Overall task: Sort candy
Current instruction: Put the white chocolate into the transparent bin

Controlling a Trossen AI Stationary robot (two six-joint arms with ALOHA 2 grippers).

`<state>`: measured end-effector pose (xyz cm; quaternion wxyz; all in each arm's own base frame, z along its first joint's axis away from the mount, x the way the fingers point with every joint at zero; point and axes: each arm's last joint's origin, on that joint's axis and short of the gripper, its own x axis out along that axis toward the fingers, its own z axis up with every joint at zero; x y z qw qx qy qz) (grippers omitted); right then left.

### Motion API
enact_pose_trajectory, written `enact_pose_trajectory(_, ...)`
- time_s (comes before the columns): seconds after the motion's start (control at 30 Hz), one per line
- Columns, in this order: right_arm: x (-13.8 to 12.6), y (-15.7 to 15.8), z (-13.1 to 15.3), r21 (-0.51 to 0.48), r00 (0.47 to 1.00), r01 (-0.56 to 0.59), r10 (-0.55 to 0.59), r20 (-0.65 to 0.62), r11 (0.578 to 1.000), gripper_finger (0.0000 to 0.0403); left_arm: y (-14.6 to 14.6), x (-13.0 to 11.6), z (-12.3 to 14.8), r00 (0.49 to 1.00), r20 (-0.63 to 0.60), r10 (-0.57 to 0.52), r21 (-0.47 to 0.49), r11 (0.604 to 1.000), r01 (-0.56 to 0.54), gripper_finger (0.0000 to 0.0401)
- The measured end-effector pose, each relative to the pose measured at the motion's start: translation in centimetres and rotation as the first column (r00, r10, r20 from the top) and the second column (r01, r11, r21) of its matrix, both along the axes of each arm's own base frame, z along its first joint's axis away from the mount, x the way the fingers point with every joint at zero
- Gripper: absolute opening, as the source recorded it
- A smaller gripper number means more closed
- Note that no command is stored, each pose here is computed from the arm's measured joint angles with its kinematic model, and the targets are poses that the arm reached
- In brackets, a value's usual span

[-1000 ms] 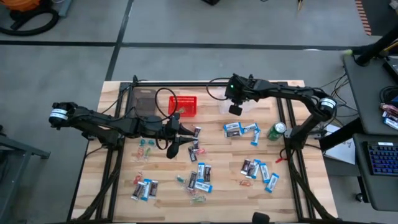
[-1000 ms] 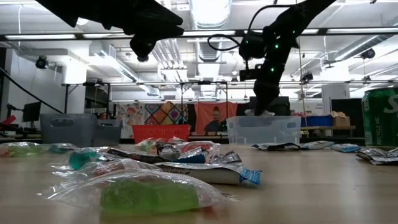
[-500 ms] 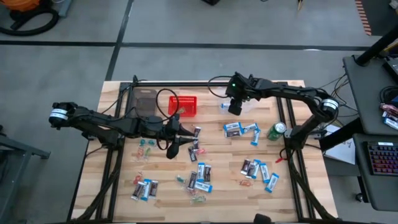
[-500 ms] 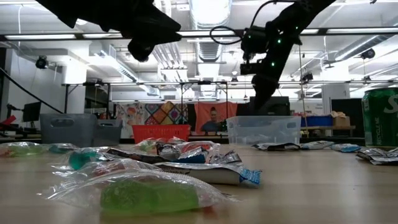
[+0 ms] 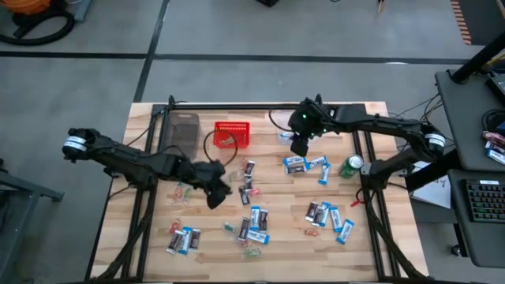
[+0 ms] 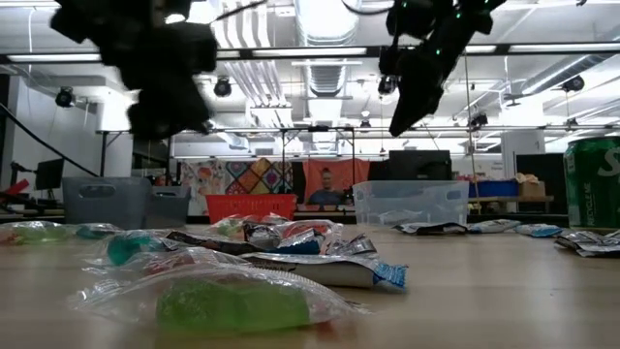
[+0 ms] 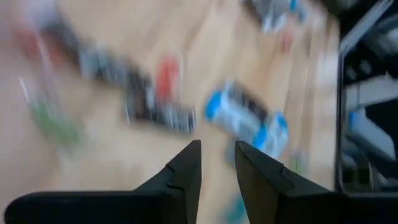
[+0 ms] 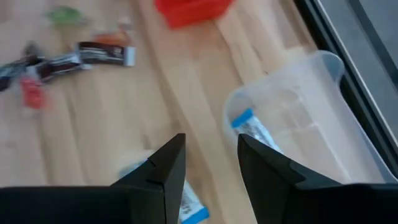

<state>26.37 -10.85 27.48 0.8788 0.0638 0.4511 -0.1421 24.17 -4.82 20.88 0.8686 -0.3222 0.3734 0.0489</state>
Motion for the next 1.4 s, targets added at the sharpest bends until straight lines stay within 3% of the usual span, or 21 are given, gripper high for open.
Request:
enact_pose_trajectory(0.13, 0.2, 1.7, 0.6, -0.008, 0.998, -0.054, 0.054, 0.024, 0.999, 0.0139, -2.0, -1.3, -0.7, 0.989, -0.150, 0.009, -0.121, 0.992, -0.028, 0.0078)
enact_pose_trajectory(0.33, 0.6, 3.2, 0.8, -0.006, 0.995, -0.092, 0.092, 0.038, 0.996, 0.0141, -5.2, -2.6, -1.1, 0.969, -0.248, 0.026, -0.247, 0.965, -0.089, 0.0078)
enact_pose_trajectory(0.77, 0.9, 3.8, 0.8, -0.010, 0.992, -0.114, 0.114, 0.045, 0.993, 0.0141, -10.5, -5.4, -3.0, 0.864, -0.497, 0.078, -0.354, 0.891, -0.284, 0.0078)
enact_pose_trajectory(0.9, 0.9, 3.8, 0.8, -0.010, 0.992, -0.114, 0.115, 0.045, 0.993, 0.0137, -11.9, -5.6, -2.7, 0.818, -0.566, 0.101, -0.325, 0.885, -0.334, 0.0077)
enact_pose_trajectory(1.07, 0.9, 3.9, 0.8, -0.010, 0.992, -0.117, 0.117, 0.045, 0.993, 0.0141, -13.5, -4.8, -1.4, 0.787, -0.607, 0.110, -0.242, 0.918, -0.315, 0.0077)
enact_pose_trajectory(1.2, 0.9, 3.9, 0.8, -0.010, 0.992, -0.117, 0.117, 0.045, 0.993, 0.0140, -14.3, -4.4, -1.8, 0.732, -0.665, 0.145, -0.144, 0.938, -0.316, 0.0077)
enact_pose_trajectory(1.4, 0.9, 3.9, 0.8, -0.010, 0.992, -0.117, 0.117, 0.045, 0.993, 0.0142, -14.8, -4.0, -3.1, 0.671, -0.717, 0.186, -0.080, 0.935, -0.344, 0.0080)
